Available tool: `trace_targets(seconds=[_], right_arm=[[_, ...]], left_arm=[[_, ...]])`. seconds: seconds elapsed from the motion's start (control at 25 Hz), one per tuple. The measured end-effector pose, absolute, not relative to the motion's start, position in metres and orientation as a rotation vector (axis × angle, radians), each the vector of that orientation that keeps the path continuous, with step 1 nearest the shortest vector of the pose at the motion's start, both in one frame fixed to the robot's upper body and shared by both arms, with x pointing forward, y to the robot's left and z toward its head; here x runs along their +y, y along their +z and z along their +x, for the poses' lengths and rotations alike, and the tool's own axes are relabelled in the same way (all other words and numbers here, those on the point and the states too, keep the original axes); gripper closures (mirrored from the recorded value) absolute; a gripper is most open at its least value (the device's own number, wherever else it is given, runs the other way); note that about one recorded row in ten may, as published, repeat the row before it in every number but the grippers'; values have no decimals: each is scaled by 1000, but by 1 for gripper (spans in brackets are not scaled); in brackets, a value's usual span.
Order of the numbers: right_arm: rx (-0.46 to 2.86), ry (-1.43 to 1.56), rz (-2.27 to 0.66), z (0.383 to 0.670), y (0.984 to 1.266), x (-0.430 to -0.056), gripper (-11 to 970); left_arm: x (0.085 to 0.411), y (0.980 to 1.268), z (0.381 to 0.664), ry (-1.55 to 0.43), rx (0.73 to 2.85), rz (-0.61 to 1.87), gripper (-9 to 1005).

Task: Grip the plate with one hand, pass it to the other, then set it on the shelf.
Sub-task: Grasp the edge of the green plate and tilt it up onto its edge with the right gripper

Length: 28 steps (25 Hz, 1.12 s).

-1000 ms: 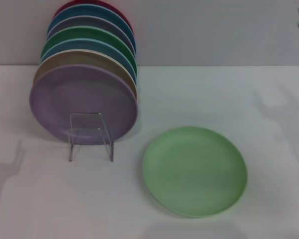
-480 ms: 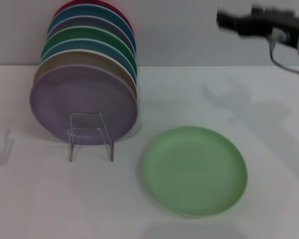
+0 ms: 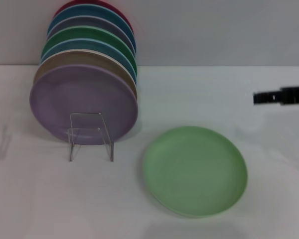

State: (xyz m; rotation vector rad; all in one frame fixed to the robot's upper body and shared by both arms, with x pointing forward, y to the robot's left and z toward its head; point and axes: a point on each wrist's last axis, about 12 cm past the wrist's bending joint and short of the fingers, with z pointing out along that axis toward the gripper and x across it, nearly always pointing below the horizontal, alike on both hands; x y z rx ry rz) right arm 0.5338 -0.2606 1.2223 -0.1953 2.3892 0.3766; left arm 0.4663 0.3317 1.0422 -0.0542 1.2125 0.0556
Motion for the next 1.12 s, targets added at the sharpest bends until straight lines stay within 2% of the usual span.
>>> trace_targets(seconds=[0.04,0.08,0.24,0.64,1.12], right_arm=[[2446,371,-185,537,1208,-265,136],[2446,371,-185,537,1208,-265,136],[2546,394,-174,551,1177,-266,136],[2641,430,-208,565,1153,-255,135],[2682,456,-229,570,1144,-246,136]], left_arm=[[332,1042,466,56,1213,-54,216],[331,1042,466,55,1213,-54,217],[331,1042,466,54,1213,-55,218],[334,1039,457,63,1223,-61,222],[338,1037,448,75,1219,-69,227]])
